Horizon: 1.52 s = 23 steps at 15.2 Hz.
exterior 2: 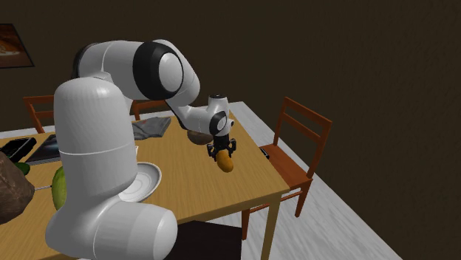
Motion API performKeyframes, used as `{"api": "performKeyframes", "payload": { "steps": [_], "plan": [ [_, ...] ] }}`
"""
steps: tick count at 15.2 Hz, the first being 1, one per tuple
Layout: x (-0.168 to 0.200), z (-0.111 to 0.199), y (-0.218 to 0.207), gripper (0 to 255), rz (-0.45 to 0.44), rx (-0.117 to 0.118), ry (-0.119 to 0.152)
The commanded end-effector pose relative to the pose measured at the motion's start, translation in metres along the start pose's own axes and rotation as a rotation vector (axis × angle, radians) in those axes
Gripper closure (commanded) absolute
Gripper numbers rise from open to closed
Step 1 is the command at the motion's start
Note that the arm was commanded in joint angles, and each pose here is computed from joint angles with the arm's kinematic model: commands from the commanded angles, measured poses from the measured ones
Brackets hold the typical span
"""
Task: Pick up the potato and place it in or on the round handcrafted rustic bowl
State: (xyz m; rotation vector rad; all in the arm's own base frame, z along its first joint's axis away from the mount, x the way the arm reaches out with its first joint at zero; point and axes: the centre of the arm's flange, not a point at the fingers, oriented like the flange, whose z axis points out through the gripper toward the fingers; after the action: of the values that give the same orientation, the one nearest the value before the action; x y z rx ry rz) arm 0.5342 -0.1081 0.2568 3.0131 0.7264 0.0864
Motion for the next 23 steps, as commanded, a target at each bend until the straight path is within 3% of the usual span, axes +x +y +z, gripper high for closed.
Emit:
{"api": "performKeyframes", "payload": {
  "steps": [1,23],
  "plan": [
    [0.0,-0.005,0.001,255,0.001,0.0,-0.001],
    [0.005,-0.121,0.007,255,0.001,0.0,-0.001]
  ]
}}
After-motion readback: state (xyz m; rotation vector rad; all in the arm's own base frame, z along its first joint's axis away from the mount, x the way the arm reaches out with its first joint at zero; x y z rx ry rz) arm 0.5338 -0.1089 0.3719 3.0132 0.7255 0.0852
